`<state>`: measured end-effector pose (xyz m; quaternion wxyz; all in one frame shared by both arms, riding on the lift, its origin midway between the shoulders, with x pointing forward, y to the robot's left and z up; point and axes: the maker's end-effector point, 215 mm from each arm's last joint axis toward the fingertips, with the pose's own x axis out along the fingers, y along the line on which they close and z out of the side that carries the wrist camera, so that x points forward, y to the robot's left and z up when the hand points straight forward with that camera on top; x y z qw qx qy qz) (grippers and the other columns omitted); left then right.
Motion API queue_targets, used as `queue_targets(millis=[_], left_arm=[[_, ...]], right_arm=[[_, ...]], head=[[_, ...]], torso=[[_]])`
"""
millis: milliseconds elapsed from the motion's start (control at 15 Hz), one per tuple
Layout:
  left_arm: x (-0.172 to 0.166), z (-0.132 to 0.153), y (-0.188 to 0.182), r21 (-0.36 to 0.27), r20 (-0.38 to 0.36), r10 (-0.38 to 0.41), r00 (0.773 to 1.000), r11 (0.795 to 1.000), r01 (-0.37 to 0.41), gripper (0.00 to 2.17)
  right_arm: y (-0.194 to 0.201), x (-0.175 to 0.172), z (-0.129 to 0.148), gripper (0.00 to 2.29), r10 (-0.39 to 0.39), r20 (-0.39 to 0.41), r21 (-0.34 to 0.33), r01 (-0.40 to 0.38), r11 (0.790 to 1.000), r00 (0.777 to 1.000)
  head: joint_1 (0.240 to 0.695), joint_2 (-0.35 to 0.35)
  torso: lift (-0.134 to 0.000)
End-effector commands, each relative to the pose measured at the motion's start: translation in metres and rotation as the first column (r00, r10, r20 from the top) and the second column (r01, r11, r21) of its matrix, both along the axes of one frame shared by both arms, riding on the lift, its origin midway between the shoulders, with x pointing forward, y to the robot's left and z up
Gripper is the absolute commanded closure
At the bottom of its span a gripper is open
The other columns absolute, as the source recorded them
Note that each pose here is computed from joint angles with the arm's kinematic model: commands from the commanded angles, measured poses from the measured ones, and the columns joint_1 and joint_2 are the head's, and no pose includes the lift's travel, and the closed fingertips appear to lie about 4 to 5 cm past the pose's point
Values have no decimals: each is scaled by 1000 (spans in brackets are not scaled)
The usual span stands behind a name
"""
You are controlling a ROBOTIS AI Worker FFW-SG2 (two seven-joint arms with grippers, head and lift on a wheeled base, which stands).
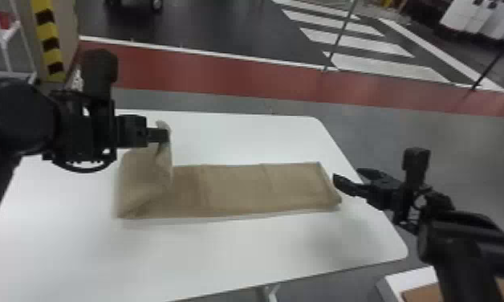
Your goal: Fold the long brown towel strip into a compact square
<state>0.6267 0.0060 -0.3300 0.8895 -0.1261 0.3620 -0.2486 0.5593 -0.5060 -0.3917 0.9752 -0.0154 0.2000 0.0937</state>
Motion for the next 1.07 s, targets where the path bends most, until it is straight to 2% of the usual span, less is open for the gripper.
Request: queue_targets(millis=[0, 200, 400, 533, 600, 733, 800, 867, 933, 1000], left_arm=[[-1, -12, -20, 4, 19, -3, 1000, 1000, 3, 1737], [6, -27, -39, 37, 76, 15, 997, 999, -18, 1737], [3, -48, -46, 40, 61, 14, 998, 999, -17, 1737], [-7, -52, -60, -1, 34, -12, 999, 1000, 12, 1720], [-15, -57, -69, -18, 11, -32, 999, 999, 32, 1642], [-30, -61, -87, -33, -6, -77, 997, 997, 77, 1575], [-38, -62, -98, -45, -13, -101, 995, 994, 100, 1204], [-44, -63, -106, -57, -19, -126, 992, 991, 125, 232], [-48, -63, -111, -61, -20, -138, 990, 989, 136, -2], [-51, -60, -114, -73, -17, -152, 988, 986, 150, -2]], right_arm=[[-2, -1, 1, 90, -4, 5, 6, 4, 1000, 1000], [0, -4, 0, 90, 1, 14, 14, -1, 1000, 1000], [-4, -8, -3, 90, -4, 23, 16, 4, 1000, 1000], [-7, -10, -5, 90, -10, 24, 15, 10, 1000, 1000], [-8, -10, -5, 90, -13, 24, 18, 13, 1000, 1000], [-4, -8, -6, 90, -9, 17, 24, 8, 1000, 1000], [-2, -6, -7, 87, -9, 13, 28, 9, 1000, 1000], [4, -5, -11, 53, -5, 7, 32, 5, 999, 1000], [11, -3, -13, 56, 2, 5, 33, -2, 999, 1000], [17, -2, -14, 56, 13, 4, 29, -13, 1000, 1000]], head=[[658, -350], [662, -350], [669, -350], [675, -350], [677, -350], [681, -350], [684, -350], [688, -350], [690, -350], [692, -350]], torso=[[-120], [-120], [-120], [-120], [-120], [-120], [-120], [-120], [-120], [-120]])
